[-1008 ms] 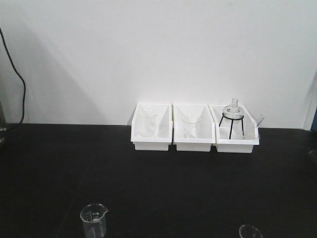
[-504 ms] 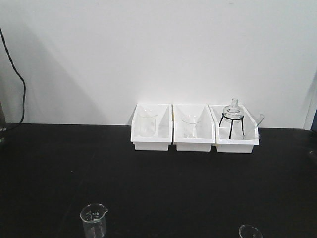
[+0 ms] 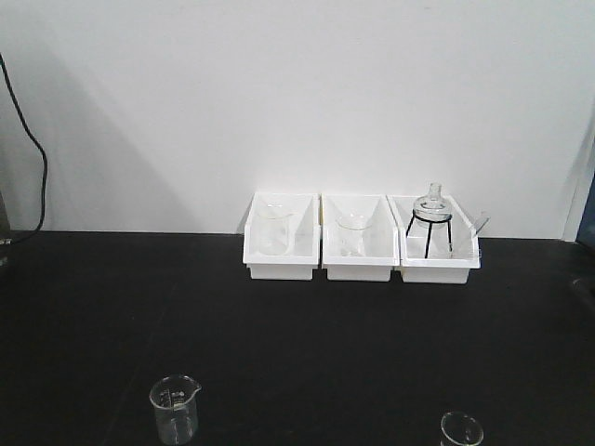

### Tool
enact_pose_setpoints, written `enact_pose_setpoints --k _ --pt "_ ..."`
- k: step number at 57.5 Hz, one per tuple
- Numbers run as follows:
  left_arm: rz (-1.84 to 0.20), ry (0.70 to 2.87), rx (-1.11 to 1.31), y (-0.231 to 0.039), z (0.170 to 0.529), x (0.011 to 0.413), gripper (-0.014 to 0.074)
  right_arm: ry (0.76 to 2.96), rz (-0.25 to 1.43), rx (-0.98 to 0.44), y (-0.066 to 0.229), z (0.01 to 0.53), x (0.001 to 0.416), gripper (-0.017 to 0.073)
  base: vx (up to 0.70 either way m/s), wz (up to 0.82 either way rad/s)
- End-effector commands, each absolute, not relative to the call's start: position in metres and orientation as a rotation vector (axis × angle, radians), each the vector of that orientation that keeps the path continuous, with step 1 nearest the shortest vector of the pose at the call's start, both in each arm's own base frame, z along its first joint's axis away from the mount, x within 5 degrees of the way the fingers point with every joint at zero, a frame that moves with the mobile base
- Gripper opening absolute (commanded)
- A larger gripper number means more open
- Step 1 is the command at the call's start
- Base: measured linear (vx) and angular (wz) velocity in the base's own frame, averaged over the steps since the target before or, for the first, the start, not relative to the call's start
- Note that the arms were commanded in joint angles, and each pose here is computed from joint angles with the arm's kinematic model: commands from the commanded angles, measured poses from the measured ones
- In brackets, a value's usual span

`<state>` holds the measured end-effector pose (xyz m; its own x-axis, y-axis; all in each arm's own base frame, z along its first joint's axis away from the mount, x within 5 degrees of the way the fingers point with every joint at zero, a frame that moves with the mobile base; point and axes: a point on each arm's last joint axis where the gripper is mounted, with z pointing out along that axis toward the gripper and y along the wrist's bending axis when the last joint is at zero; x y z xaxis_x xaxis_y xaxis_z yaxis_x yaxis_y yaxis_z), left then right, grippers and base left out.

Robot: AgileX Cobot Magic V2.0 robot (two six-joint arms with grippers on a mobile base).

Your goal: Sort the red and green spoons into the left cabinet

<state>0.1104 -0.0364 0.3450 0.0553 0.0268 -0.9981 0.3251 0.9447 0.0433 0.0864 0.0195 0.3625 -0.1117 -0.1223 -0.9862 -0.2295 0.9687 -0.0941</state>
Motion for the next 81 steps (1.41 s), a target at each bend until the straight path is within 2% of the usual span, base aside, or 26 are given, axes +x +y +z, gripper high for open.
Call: enact_pose_setpoints --k 1,27,81 --pt "-0.232 1.471 0.242 -0.034 0.3556 0.1102 -0.0001 1.592 0.079 -0.237 0.0177 0.3777 0.0865 -0.0004 -0.1 -0.06" --pt "-0.231 1.47 0.242 -0.0339 0.3557 0.1102 -0.0001 1.592 0.078 -0.237 0.0176 0.3776 0.0865 -0.0004 -0.15 0.11" --pt "-0.232 1.471 0.242 -0.034 0.3556 0.1102 -0.0001 1.592 0.078 -0.237 0.0176 0.3776 0.0865 -0.0004 -0.16 0.54"
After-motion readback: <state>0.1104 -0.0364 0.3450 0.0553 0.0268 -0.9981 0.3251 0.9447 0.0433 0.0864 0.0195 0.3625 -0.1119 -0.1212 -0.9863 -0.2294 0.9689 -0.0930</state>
